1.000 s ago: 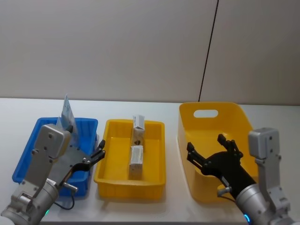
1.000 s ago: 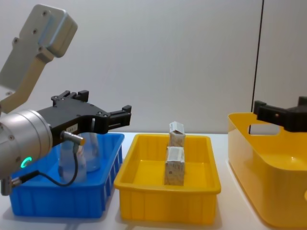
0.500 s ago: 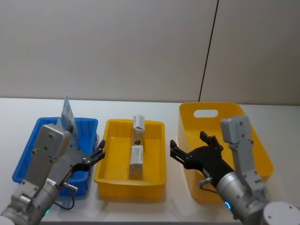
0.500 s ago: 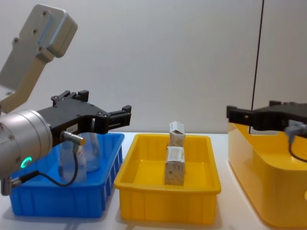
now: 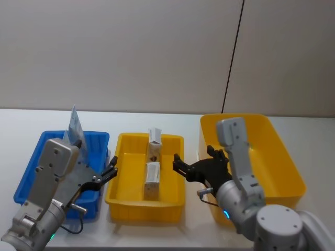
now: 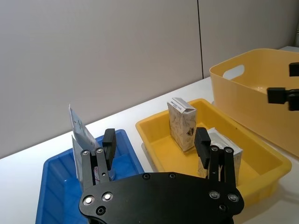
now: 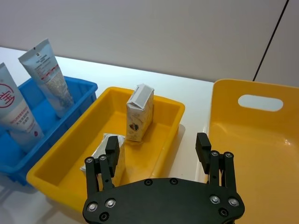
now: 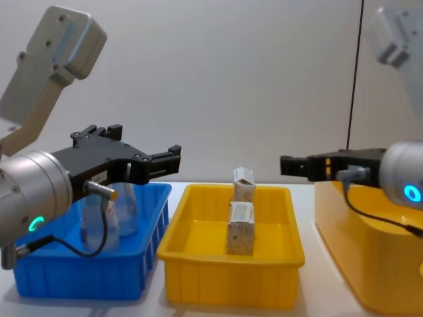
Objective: Bimanual collaborative sorting of washing and personal care products
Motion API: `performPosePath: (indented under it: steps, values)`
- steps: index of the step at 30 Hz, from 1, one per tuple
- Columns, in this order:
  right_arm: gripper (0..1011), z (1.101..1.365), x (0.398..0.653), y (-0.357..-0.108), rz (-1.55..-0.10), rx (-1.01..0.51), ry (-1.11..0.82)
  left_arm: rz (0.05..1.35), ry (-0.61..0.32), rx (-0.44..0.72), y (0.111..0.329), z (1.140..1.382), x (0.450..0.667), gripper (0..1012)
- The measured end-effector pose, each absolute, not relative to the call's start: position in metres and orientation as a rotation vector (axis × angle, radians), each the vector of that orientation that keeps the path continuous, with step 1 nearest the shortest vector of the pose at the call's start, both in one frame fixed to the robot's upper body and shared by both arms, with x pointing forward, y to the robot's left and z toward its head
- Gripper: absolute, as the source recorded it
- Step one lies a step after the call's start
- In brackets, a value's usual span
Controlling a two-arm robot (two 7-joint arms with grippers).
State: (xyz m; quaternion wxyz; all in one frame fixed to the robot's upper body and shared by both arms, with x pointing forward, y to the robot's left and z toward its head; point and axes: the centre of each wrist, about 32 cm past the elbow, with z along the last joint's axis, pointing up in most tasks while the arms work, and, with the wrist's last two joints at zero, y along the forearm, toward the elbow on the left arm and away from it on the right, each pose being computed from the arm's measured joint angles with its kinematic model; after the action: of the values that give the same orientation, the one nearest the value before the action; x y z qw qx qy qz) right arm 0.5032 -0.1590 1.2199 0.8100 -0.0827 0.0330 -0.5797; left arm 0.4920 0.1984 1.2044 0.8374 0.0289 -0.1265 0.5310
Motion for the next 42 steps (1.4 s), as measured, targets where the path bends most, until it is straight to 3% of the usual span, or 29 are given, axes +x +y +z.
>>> performPosePath:
  steps: [22, 42]
  values:
    - [1002, 1.236, 0.530, -0.100, -1.256, -0.254, 0.221, 1.124, -0.267, 0.061, 0.198, 1.204, 0.492, 1001]
    - [1002, 1.249, 0.553, -0.079, -1.270, -0.363, 0.395, 1.124, -0.268, 0.061, 0.198, 1.204, 0.492, 1001]
